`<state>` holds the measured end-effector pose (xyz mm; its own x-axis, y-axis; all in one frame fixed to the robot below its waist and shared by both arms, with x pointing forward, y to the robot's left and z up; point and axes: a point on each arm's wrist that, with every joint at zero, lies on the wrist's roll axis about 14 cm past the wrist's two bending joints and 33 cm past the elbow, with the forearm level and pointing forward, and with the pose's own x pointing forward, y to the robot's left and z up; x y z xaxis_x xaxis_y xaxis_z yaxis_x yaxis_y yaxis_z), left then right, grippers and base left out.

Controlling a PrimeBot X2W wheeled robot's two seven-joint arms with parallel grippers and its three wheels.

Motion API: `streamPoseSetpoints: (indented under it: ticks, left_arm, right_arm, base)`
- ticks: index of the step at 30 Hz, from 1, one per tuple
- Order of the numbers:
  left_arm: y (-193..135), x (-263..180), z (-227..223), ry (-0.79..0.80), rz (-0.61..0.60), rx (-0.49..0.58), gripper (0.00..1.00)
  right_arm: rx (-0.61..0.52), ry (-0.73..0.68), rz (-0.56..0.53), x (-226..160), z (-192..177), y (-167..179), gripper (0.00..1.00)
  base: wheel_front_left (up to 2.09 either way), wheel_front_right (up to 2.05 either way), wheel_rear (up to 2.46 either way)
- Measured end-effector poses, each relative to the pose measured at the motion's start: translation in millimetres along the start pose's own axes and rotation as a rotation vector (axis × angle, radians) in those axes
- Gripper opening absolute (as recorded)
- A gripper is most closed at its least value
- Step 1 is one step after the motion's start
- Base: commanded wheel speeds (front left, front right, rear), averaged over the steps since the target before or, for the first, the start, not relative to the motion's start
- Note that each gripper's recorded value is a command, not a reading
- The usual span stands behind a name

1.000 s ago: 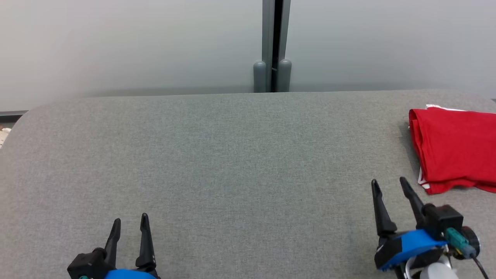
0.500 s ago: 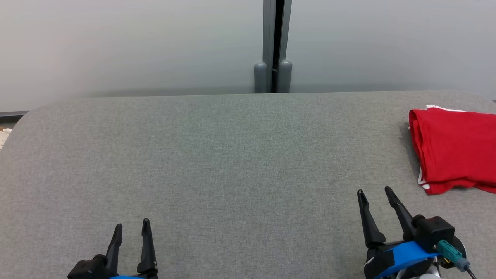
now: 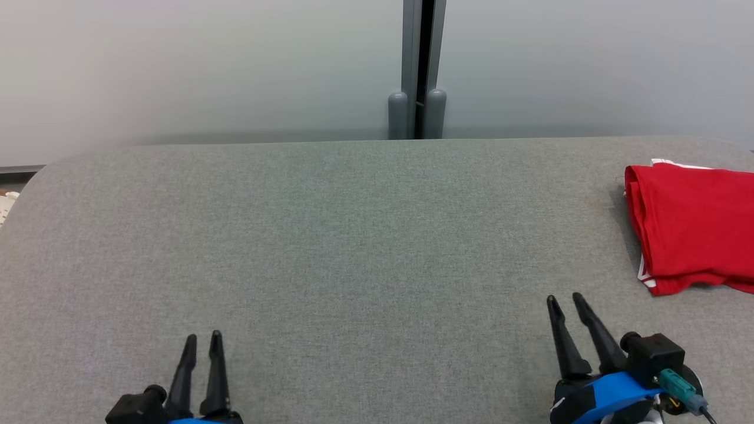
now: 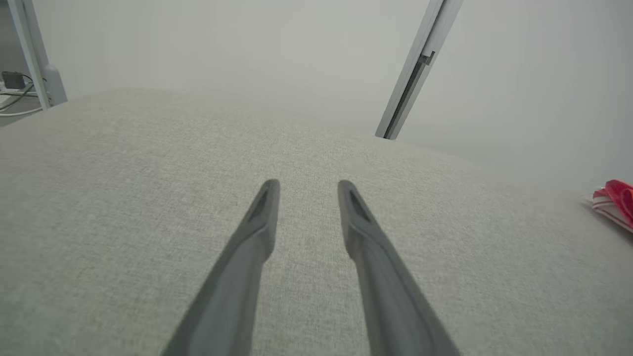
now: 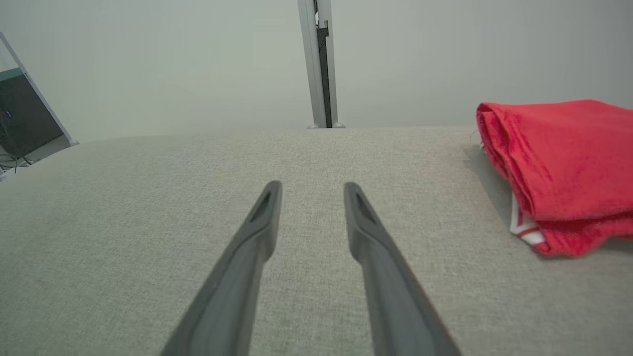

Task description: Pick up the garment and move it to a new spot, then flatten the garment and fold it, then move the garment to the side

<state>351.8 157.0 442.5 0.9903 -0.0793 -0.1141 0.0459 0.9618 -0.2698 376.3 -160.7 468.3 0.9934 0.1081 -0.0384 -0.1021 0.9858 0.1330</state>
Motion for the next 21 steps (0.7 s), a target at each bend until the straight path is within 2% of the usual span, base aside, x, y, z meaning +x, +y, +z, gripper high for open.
streamPoseSetpoints:
  ticks: [5,21]
  left_arm:
    - [6,-8,-18,0.062,0.025,-0.022,0.0]
    - [20,-4,-12,0.06,0.101,-0.281,0.0]
  right_arm:
    - [0.023,0.061,-0.012,-7,-18,-2,0.0]
    - [0.312,0.054,-0.1,-6,-13,-17,0.0]
  base:
    - [0.0,0.0,0.0]
    - [0.0,0.0,0.0]
